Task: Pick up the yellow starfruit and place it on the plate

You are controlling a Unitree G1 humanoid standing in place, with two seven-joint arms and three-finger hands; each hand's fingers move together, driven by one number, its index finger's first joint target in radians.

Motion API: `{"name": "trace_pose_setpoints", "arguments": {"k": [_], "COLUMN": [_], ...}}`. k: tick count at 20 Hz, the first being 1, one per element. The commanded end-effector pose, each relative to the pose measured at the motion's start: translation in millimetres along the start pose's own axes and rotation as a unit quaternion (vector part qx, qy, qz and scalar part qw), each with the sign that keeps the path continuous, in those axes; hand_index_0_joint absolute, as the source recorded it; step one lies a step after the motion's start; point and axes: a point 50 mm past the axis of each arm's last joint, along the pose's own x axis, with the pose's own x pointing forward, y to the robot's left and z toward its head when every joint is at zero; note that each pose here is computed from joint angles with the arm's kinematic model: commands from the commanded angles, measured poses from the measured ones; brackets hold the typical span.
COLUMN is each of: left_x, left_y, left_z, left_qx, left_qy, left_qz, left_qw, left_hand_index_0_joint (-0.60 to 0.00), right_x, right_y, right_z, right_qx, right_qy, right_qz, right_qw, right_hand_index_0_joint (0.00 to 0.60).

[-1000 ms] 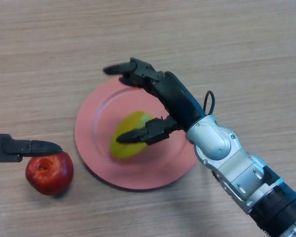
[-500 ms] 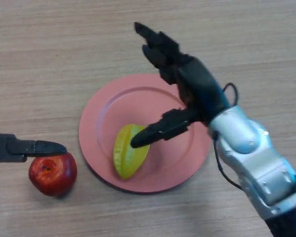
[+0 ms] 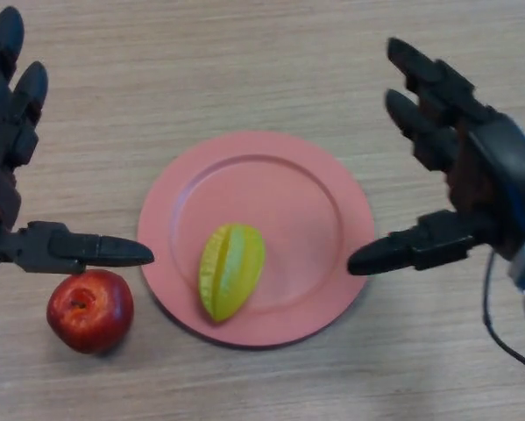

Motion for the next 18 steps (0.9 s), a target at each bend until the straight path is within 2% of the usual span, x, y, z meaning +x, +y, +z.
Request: {"name": "trace_pose_setpoints", "arguments": {"k": [1,3,7,9,14,18], "left_x": [3.5,7.0,6.1,5.6,7.6,9.0], "left_y": [2.6,2.3,-5.9,-8.8,-7.2,-13.0], "left_z": [32.3,35.8,37.4,35.1,29.8,31.2], "left_qx": [0.039,0.041,0.058,0.058,0.074,0.077], "left_qy": [-0.085,-0.093,-0.129,-0.128,-0.106,-0.099], "left_qz": [0.004,0.007,0.009,-0.006,0.015,0.009], "left_qw": [0.996,0.995,0.99,0.99,0.991,0.992], "left_hand_index_0_joint": [0.0,0.0,0.0,0.0,0.0,0.0], "right_x": [-10.0,-11.8,-15.8,-17.7,-20.4,-22.6], "right_y": [-13.8,-14.6,-11.9,-12.6,-13.1,-13.3], "right_z": [39.1,47.7,45.4,42.8,39.4,41.4], "right_qx": [-0.023,-0.027,-0.042,-0.047,-0.035,-0.032], "right_qy": [-0.101,-0.121,-0.127,-0.127,-0.117,-0.123], "right_qz": [-0.034,-0.049,-0.055,-0.056,-0.043,-0.045], "right_qw": [0.9941,0.9911,0.9895,0.9892,0.9916,0.9909], "right_hand_index_0_joint": [0.0,0.0,0.0,0.0,0.0,0.0]}}
